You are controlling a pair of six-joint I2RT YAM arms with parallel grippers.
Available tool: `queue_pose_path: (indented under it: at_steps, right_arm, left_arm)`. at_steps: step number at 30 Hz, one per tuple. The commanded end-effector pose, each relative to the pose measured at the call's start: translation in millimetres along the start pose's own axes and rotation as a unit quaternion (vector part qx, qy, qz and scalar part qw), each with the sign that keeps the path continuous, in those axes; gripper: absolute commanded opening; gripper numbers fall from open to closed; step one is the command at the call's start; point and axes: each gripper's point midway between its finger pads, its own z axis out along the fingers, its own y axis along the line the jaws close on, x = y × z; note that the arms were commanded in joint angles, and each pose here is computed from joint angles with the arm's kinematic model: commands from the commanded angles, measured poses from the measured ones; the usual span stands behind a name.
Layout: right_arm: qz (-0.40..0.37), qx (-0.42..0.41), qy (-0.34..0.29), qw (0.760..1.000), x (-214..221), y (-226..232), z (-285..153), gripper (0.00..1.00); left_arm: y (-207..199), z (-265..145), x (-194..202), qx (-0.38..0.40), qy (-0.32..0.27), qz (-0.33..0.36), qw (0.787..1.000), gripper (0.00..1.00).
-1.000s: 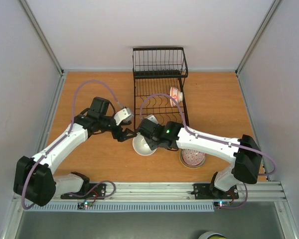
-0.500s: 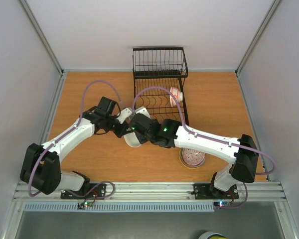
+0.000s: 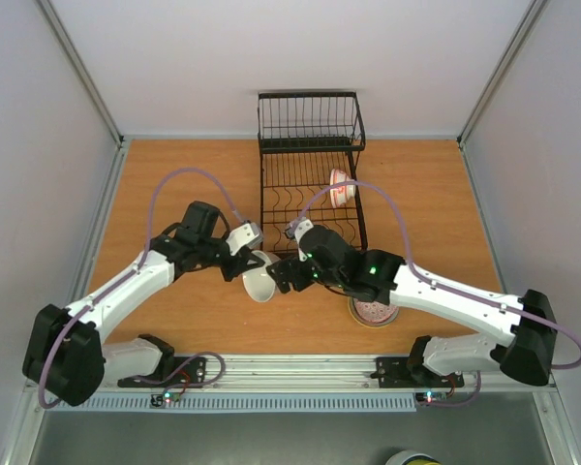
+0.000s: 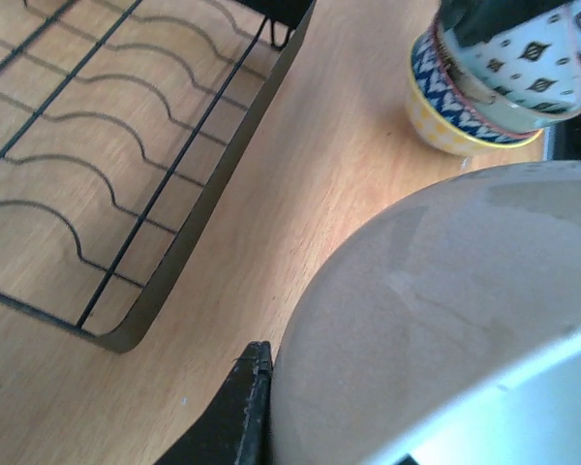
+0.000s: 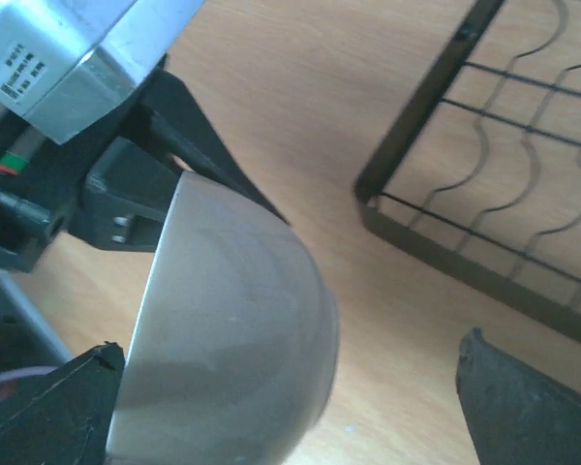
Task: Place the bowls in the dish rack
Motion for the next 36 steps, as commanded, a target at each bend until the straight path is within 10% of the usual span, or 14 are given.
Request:
queue_pose_path:
  at_steps: [1,20,24,30,36]
  right_arm:
    - [0.051,-0.092,-0.007,0.994,10.0,16.9,-2.3,0.95]
    - [0.106,-0.257,-0.032,0.960,19.8,60.3,-0.9,0.94]
    - [0.107,-0.261,-0.050,0.958,16.2,59.9,-2.3,0.72]
    - [0.115,-0.235,-0.063,0.963,12.3,50.7,-1.9,0.05]
    - [0.092,-0.232,-0.074,0.965,4.5,51.7,-8.6,0.01]
  left_arm:
    - [-13.5,-14.5,-31.9,0.039,-0.085,0.063,0.994,0.00]
    - [-42.3,-41.7,-41.1,0.166,-0.153,0.051,0.973,0.01]
    - [-46.5,-43.6,-40.3,0.180,-0.151,0.050,0.971,0.00]
    - [-38.4,-41.0,-39.3,0.157,-0.147,0.051,0.975,0.00]
    - [-36.6,-41.1,-39.8,0.149,-0.146,0.051,0.977,0.01]
